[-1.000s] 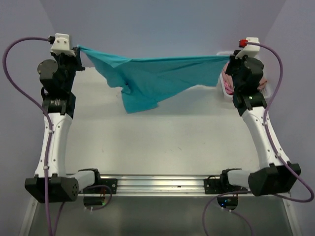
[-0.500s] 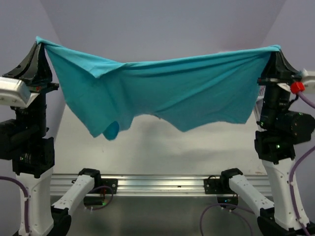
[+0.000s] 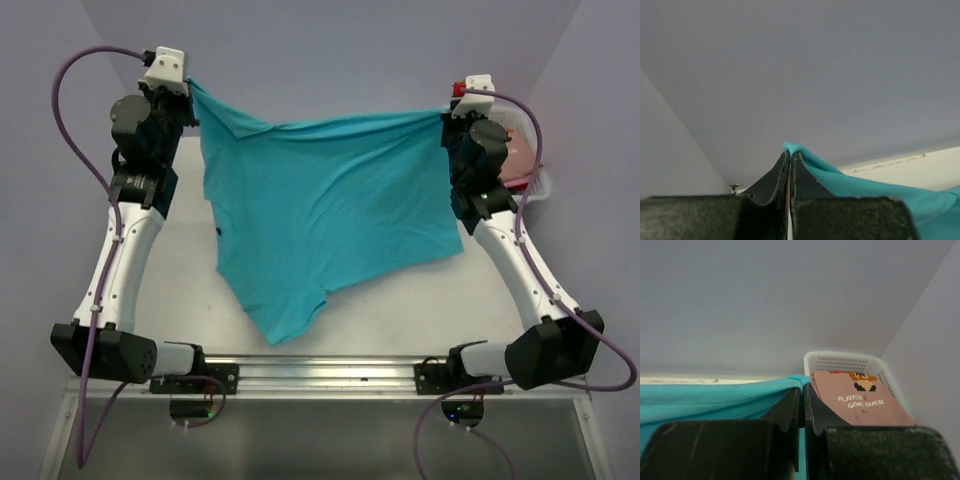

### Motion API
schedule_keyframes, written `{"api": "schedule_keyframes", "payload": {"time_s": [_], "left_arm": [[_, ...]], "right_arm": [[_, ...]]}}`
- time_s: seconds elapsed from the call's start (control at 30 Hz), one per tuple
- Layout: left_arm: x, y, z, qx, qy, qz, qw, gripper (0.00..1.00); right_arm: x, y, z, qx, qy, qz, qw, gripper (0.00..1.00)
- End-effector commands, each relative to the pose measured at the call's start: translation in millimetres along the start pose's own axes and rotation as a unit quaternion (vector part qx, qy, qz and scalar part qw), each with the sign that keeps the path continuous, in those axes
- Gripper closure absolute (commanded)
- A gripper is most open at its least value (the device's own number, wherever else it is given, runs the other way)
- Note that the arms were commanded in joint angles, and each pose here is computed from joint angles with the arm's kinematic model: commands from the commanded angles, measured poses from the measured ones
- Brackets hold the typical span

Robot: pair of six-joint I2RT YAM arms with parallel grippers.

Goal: Fold and stack the t-shirts
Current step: Flatten the tshirt out

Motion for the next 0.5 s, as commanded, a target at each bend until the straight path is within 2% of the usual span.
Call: {"api": "schedule_keyframes", "payload": {"time_s": [0.0,0.1,0.13,0.17,0.2,0.23,0.27,0.33,0.37,0.47], "left_arm": [[25.5,98.4,-55.3,-0.132,0.026,-0.009,0.991,1.0],[25.2,120.5,-95.6,-0.16,0.026,-0.005,0.987,1.0],[23.8,124.7,-106.2,-0.166,0.022,-0.007,0.986,1.0],[27.0,141.6,-132.3,-0.191,0.024,-0.011,0.981,1.0],[25.4,138.4,-142.0,-0.188,0.02,-0.012,0.982,1.0],[25.5,140.8,-152.8,-0.193,0.019,-0.015,0.981,1.0],[29.7,153.6,-179.3,-0.215,0.024,-0.017,0.976,1.0],[29.6,154.8,-199.7,-0.223,0.023,-0.021,0.974,1.0],[31.5,168.2,-222.4,-0.248,0.022,-0.02,0.968,1.0],[32.7,182.2,-252.3,-0.264,0.015,-0.019,0.964,1.0]], "right_arm": [[-27.2,98.9,-50.1,-0.135,-0.009,0.06,0.989,1.0],[-28.4,109.8,-79.6,-0.149,0.013,0.065,0.987,1.0],[-36.4,126.5,-102.9,-0.173,0.016,0.074,0.982,1.0],[-36.4,130.1,-113.0,-0.178,0.025,0.081,0.98,1.0],[-38.1,128.1,-123.6,-0.175,0.031,0.081,0.981,1.0],[-43.1,142.4,-147.1,-0.199,0.044,0.091,0.975,1.0],[-45.6,146.5,-159.4,-0.207,0.051,0.097,0.972,1.0],[-44.5,146.8,-177.4,-0.213,0.074,0.097,0.969,1.0],[-52.9,157.9,-198.7,-0.235,0.076,0.102,0.964,1.0],[-62.6,170.3,-226.1,-0.256,0.081,0.102,0.958,1.0]]}}
Point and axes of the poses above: each gripper's point midway between its finger pads, its own z axis out along the fingers, its own x axis along the line the jaws close on, y = z × x, the point moved 1 cm from there along -z, back along the fingers, and after that the axes turned 5 degrees about z, right-handed, at the moved point
